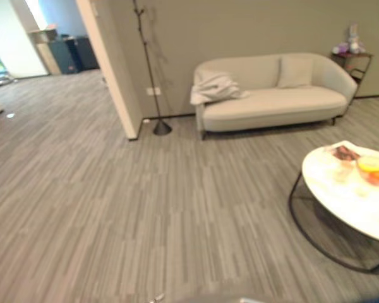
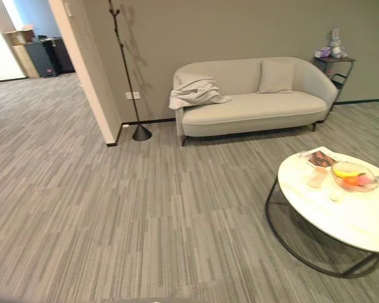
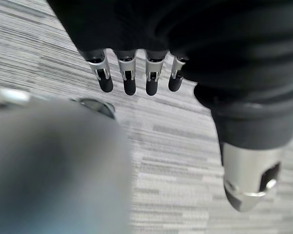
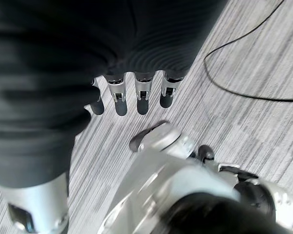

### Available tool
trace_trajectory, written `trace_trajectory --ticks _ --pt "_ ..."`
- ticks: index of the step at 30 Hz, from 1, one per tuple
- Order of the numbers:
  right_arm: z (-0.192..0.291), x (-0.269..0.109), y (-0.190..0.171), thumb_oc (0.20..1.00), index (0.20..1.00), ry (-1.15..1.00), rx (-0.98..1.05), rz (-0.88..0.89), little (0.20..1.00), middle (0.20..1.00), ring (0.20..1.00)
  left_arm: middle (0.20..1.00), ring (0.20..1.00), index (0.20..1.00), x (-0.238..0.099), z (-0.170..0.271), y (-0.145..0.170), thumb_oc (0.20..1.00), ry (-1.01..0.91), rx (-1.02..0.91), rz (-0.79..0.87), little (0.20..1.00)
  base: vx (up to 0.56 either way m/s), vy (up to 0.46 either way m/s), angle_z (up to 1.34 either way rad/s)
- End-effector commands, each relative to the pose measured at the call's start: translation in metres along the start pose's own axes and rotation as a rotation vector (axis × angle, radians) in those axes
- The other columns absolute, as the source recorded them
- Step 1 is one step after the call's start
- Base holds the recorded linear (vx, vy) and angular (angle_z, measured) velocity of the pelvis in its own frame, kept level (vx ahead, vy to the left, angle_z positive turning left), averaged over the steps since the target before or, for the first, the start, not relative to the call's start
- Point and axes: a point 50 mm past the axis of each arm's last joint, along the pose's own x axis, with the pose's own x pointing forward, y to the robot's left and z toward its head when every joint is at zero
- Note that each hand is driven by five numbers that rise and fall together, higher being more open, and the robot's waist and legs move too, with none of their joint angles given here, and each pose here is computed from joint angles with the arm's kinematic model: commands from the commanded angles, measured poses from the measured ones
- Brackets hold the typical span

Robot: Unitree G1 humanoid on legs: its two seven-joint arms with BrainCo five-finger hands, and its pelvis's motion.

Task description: Hang the clothes on the sofa on the clothes rack.

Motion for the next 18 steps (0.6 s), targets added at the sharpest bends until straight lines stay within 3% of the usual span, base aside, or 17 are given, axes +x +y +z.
trace_trajectory --ticks 1,18 --pt "-0.007 0.001 0.009 1.000 1.000 0.061 -0.019 -0.010 1.000 1.000 1.000 1.000 1.000 1.000 0.005 0.010 -0.032 1.000 -0.029 0.031 -0.087 1.000 0.00 -0.009 -0.06" --pt "0.006 0.002 0.022 1.000 1.000 0.041 -0.214 0.028 1.000 1.000 1.000 1.000 1.000 1.000 0.005 0.004 -0.029 1.000 0.006 0.080 -0.082 1.000 0.00 -0.002 0.00"
